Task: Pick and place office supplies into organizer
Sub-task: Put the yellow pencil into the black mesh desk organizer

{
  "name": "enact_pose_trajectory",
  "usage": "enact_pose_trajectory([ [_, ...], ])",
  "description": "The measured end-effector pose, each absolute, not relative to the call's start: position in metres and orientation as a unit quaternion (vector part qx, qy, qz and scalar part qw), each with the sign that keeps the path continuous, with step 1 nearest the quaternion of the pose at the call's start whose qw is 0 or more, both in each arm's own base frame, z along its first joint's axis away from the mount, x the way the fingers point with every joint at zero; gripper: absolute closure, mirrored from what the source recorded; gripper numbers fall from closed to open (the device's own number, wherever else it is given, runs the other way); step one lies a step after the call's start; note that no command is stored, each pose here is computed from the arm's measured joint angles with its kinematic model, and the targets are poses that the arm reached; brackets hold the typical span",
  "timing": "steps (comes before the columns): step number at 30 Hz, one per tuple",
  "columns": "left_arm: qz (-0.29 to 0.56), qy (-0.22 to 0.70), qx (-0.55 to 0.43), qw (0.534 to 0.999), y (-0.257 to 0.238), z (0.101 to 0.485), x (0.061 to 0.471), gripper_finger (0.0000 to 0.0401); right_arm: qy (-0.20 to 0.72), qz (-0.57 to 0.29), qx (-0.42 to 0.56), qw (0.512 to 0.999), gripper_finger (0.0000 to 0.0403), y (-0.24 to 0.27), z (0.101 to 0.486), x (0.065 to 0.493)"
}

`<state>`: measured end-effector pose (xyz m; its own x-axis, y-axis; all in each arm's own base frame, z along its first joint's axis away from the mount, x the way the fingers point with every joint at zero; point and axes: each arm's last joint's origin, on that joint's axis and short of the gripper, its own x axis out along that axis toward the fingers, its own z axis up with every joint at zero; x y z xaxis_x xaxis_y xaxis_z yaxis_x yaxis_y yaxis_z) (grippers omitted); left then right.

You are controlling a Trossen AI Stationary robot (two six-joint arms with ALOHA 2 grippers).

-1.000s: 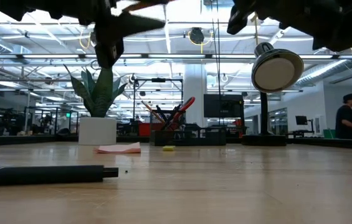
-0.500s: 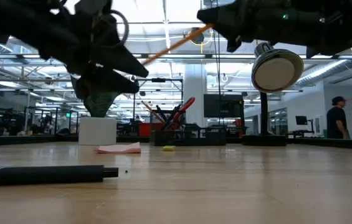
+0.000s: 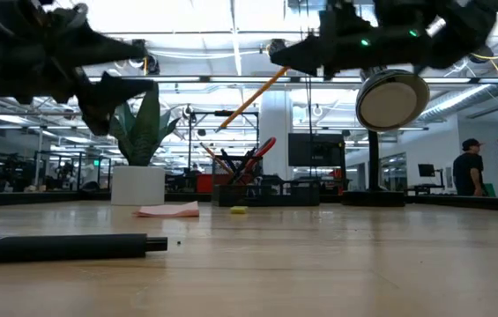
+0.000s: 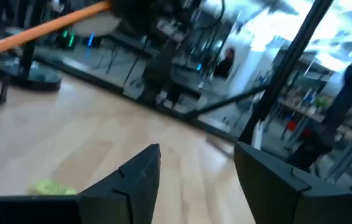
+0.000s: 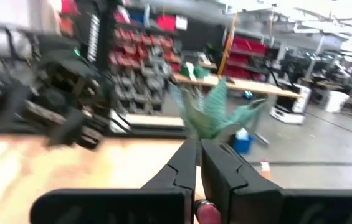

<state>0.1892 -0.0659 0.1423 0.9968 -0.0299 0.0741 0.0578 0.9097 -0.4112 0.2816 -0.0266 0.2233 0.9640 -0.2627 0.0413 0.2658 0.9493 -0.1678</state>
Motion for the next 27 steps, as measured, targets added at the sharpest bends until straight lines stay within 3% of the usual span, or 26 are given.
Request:
enact_pose_trajectory([
  [7,-0.036,-0.054,-0.188,0.980,-0.065,0.145,0.184,0.0193,0.074,-0.180,-0.129,0.972,0.0397,-0.066,0.278,0.307],
  [13,-0.034,-0.048,-0.186,0.981,-0.065,0.143,0.184,0.0197,0.118,-0.211,-0.117,0.963,0.0397,-0.105,0.307,0.305],
  [27,-0.033,-0.057,-0.189,0.980,-0.065,0.145,0.184,0.0204,0.159,-0.185,-0.073,0.967,0.0397,-0.148,0.287,0.329],
])
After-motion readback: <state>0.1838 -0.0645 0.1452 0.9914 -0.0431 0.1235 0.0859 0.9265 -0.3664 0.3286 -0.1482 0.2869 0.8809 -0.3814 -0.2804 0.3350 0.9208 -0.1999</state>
